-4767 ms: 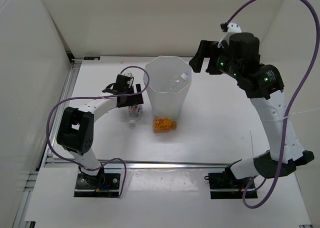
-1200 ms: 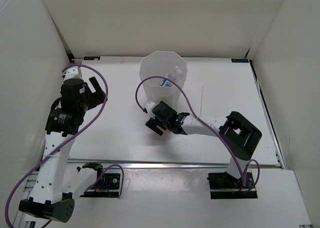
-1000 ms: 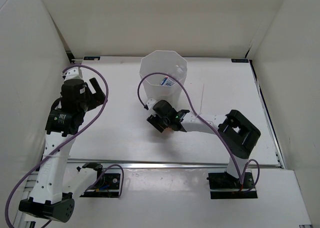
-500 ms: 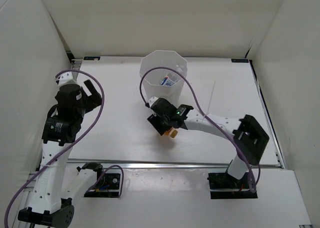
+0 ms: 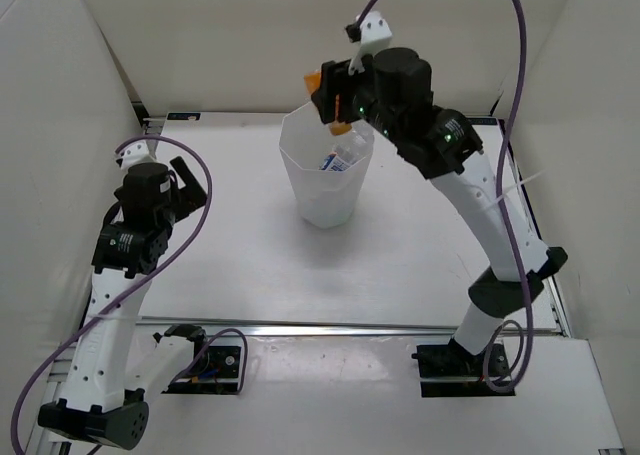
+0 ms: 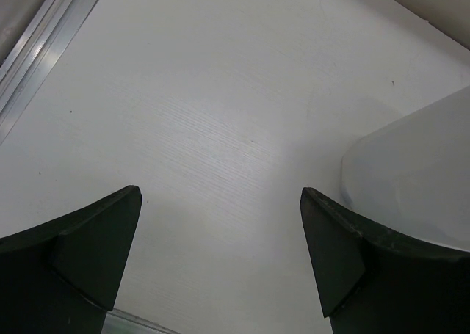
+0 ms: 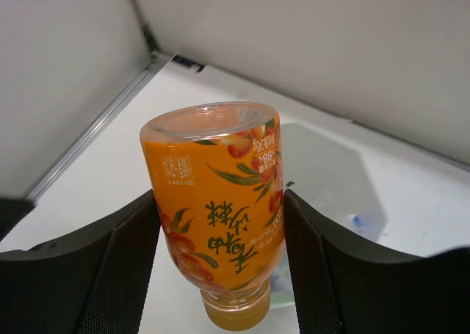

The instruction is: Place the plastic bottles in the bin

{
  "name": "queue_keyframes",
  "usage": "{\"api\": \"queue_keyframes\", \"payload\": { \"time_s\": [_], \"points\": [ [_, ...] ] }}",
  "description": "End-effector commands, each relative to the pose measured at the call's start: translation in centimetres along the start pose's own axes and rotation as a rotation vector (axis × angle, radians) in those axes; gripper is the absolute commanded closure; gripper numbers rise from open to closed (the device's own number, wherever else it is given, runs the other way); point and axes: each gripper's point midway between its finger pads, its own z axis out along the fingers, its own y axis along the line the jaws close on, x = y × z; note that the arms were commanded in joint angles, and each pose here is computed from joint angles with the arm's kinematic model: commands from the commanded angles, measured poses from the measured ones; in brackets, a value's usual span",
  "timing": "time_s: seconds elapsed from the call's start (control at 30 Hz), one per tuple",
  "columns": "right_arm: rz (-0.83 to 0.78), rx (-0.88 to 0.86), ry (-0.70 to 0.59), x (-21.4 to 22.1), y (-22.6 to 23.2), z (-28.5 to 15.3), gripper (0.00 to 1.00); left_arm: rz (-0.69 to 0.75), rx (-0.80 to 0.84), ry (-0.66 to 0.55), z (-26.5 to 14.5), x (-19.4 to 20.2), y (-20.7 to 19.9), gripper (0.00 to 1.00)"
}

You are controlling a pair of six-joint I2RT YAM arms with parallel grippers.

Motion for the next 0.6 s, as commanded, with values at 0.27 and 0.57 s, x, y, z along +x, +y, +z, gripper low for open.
{"api": "queue_keyframes", "payload": {
  "time_s": [0.27, 0.57],
  "points": [
    [0.007, -0.022, 0.108, 4.1, -1.6, 7.9, 0.35, -0.007, 0.026, -0.008, 0.2, -0.9, -0.9, 0.0],
    [0.162, 0.225, 0.053, 1.9, -7.4, 1.8, 0.0, 0.015, 0.022, -0.001, 0.5, -0.7, -0.8, 0.0]
  ]
}}
